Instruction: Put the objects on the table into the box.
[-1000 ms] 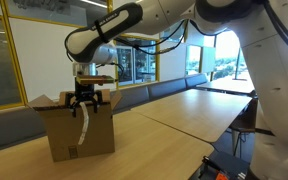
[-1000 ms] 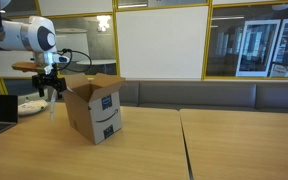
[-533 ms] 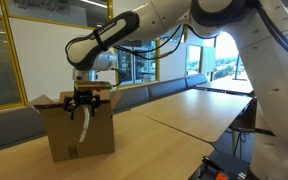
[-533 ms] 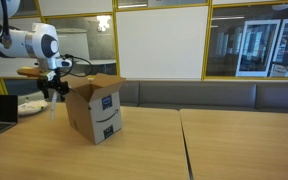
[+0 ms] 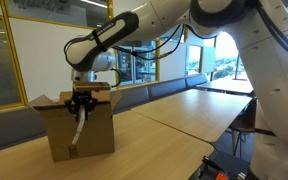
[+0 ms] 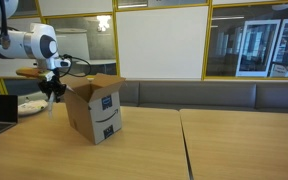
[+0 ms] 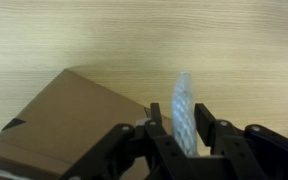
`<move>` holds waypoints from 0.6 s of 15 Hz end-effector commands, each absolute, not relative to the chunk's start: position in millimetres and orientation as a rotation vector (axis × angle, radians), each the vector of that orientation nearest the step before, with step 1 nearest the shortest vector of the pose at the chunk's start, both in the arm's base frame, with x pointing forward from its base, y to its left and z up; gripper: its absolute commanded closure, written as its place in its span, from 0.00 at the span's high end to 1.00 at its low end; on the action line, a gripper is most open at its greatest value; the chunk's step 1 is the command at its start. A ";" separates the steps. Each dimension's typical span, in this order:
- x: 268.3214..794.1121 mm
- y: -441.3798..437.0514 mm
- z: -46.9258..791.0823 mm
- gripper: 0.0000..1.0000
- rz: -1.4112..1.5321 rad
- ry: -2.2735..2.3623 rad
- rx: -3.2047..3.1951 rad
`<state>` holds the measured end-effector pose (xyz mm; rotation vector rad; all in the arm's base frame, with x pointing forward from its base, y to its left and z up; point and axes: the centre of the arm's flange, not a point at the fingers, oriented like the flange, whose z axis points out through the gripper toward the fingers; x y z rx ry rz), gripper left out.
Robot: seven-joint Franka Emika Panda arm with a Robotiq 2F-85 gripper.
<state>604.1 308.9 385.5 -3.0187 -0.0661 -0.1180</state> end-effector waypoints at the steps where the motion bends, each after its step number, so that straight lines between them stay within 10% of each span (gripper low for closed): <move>1: 594.2 309.1 399.0 0.12 -0.184 -0.052 -3.029; 9: 585.7 303.2 452.2 0.12 -0.299 -0.063 -3.041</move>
